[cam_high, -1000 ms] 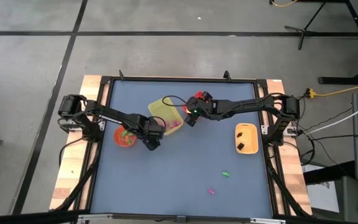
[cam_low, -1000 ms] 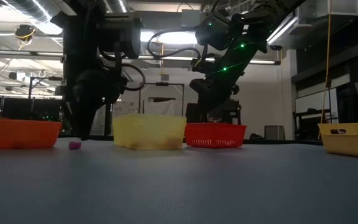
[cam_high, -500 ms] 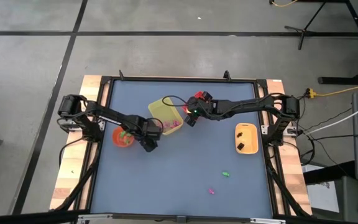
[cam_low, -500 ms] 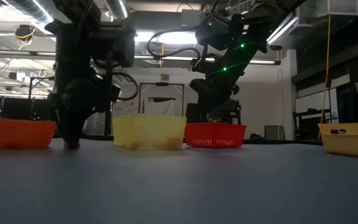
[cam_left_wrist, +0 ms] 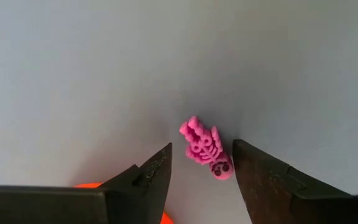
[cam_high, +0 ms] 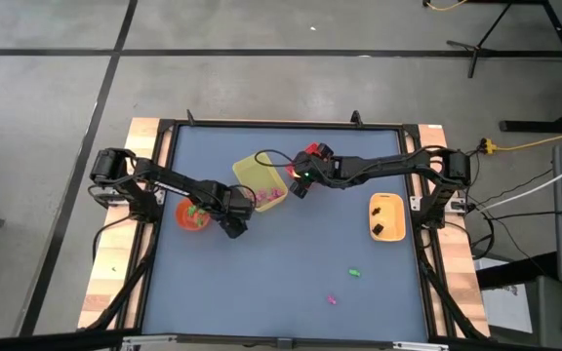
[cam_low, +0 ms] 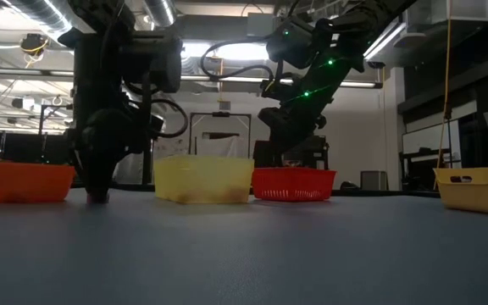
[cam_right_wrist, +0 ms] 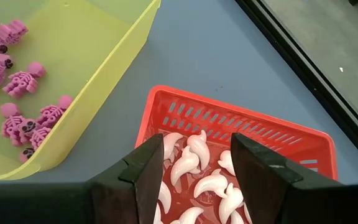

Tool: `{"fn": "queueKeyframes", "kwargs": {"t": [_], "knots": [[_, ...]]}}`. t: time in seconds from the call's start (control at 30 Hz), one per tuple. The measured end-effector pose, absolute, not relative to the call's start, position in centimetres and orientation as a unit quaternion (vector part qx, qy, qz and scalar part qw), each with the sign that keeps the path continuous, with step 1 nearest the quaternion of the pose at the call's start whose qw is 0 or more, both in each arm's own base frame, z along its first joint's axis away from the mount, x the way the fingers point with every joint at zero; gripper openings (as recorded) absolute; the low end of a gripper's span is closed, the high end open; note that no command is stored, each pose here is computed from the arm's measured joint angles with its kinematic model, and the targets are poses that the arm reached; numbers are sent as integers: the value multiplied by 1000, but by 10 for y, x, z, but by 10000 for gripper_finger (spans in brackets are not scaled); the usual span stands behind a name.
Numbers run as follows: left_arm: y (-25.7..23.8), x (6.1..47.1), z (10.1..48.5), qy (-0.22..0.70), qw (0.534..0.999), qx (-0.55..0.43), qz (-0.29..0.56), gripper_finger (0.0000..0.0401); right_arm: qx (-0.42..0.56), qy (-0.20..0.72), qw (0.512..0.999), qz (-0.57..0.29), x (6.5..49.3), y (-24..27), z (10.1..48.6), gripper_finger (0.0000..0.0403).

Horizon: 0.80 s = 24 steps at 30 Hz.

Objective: Sort Halloween decoration
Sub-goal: Put the pink skeleton toy into the yellow bin

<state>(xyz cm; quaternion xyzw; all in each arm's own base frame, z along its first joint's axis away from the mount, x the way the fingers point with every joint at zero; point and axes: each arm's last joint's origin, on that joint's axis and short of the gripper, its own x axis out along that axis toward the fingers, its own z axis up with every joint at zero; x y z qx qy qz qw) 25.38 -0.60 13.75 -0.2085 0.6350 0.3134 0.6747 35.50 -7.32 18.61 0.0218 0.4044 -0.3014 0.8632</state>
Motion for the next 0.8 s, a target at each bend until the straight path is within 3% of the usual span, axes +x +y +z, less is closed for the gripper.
{"fn": "queueKeyframes", "kwargs": {"t": [0.43, 0.8], "knots": [[-6, 256, 137, 630, 680, -213, 309, 101, 46, 413, 876, -245, 352, -68, 192, 186], [-7, 256, 137, 629, 681, -216, 307, 59, 8, 449, 871, -199, 321, -30, 232, 186]]}}
